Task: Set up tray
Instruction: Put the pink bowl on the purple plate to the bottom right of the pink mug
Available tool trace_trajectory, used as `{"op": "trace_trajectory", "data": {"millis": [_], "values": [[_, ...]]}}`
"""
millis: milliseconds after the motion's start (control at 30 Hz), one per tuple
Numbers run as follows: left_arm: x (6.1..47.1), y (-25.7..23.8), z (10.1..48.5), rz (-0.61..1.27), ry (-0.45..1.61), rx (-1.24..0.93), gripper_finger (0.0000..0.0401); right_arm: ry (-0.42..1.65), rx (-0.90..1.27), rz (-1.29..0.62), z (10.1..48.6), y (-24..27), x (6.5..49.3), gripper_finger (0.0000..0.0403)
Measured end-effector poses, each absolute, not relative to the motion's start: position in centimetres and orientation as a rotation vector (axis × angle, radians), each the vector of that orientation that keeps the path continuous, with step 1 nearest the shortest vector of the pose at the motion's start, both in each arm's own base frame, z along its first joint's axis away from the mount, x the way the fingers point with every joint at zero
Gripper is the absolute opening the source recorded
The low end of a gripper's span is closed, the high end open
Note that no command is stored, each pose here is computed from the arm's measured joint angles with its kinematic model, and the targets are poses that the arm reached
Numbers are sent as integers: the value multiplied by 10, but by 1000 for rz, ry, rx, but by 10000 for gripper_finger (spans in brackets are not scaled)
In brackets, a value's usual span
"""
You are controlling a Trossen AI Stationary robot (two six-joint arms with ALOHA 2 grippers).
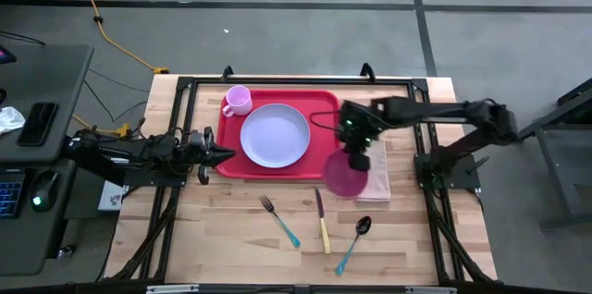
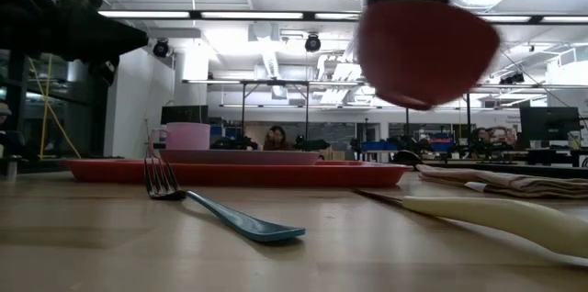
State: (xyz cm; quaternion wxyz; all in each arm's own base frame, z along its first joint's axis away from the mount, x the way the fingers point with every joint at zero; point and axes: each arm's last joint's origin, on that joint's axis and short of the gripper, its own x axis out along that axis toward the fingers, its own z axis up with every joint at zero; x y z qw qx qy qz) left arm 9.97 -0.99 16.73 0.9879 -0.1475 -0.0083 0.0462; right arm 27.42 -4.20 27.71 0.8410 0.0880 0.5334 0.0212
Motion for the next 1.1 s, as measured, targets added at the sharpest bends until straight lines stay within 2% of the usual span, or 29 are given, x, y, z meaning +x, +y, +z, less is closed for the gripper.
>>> {"op": "trace_trajectory", "data": {"millis": [400, 700, 1100], "values": [[100, -12, 167, 39, -9, -296, 65, 1104, 40, 84, 299, -101, 352, 0], [100, -12, 167, 39, -4, -293, 65, 1014, 41, 41, 312, -140, 395, 0], [100, -12, 167, 40, -4, -292, 65, 1010, 100, 10, 295, -157, 435, 0]]}}
